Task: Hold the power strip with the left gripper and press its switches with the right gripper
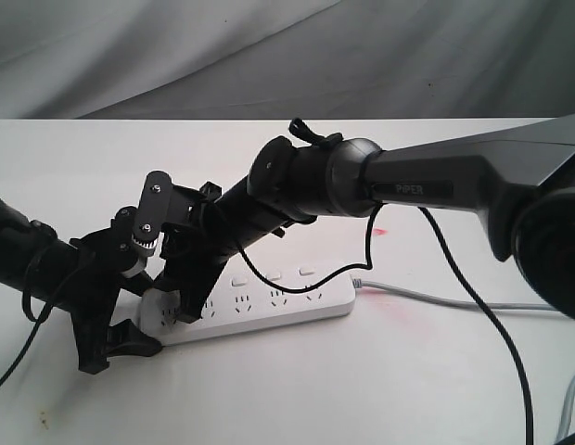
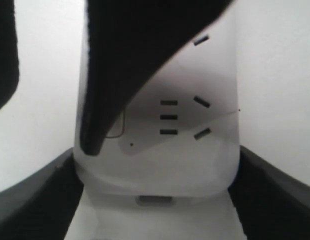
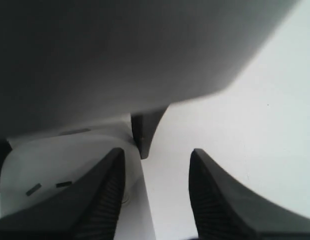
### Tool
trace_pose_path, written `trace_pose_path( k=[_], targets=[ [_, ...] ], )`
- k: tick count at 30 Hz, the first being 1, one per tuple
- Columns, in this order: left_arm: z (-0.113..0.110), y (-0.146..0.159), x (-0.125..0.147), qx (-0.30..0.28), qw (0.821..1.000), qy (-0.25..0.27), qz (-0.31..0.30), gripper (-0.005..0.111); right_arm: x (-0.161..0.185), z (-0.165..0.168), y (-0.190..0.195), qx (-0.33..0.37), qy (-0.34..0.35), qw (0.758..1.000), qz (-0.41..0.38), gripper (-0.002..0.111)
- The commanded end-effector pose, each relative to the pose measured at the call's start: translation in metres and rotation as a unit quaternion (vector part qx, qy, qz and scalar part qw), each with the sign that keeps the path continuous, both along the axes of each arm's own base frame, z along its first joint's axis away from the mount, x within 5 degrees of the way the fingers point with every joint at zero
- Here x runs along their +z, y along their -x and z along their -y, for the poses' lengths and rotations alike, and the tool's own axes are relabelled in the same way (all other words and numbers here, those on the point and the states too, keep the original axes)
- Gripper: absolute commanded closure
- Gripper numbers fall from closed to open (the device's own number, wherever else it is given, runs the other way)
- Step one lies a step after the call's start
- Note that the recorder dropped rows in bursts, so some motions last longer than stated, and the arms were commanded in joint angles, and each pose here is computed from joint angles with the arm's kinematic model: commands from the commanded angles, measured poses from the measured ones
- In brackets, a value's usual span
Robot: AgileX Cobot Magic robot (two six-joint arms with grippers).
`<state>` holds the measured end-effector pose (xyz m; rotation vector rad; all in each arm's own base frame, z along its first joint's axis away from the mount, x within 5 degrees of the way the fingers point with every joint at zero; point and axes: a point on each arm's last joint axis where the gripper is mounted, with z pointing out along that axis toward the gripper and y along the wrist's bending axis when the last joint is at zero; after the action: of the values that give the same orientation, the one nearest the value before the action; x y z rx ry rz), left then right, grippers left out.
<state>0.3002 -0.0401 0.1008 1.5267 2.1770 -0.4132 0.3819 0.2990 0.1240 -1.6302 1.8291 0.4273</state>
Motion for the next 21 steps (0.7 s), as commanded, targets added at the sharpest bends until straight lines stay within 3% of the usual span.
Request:
trace_pose_path(
  k=[1,21],
  targets=[
    [-0.002,-0.002,-0.002,-0.001,1.0,-0.017,0.011,0.056,0.003,-0.002,0.0,0.008,0.003,1.0,0.012,0.07],
    [-0.002,-0.002,-0.002,-0.001,1.0,-0.017,0.011,0.056,-0.021,0.0,0.003,0.031,0.031,0.999,-0.008,0.07]
  ],
)
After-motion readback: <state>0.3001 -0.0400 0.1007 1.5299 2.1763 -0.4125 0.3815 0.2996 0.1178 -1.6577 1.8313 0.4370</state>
